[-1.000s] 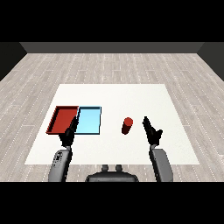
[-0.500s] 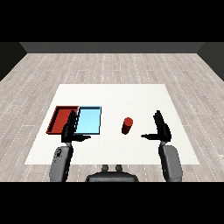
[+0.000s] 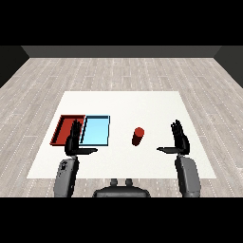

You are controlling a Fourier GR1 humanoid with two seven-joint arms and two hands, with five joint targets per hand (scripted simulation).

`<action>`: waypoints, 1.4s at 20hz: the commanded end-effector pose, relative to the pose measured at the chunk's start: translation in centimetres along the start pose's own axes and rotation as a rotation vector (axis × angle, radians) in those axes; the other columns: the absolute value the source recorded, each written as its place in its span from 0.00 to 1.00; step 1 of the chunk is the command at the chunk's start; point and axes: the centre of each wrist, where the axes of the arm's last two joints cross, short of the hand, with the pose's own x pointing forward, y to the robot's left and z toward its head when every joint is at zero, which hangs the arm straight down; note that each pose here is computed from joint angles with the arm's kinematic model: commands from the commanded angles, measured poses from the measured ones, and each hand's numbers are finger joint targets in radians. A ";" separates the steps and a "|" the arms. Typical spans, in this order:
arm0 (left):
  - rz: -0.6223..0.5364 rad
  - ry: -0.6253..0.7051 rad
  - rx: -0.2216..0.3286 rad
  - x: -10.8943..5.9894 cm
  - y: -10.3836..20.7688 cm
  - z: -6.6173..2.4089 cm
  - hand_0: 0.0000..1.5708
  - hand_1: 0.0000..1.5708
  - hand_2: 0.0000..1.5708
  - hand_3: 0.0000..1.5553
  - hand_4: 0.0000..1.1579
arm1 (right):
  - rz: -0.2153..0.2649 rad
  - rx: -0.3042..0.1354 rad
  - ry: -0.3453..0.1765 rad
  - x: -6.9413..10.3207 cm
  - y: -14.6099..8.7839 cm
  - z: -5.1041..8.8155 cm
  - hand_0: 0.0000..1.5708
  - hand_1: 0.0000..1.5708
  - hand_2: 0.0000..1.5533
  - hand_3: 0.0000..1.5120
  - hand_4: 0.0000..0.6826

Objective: Pick the red can and put it in the red box

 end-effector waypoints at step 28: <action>0.063 -0.015 0.006 0.1 -0.6 0.04 0.00 0.00 0.00 0.00 0.00 | -0.165 0.084 0.163 -4.5 6.4 -2.4 0.00 0.00 0.00 0.00 0.00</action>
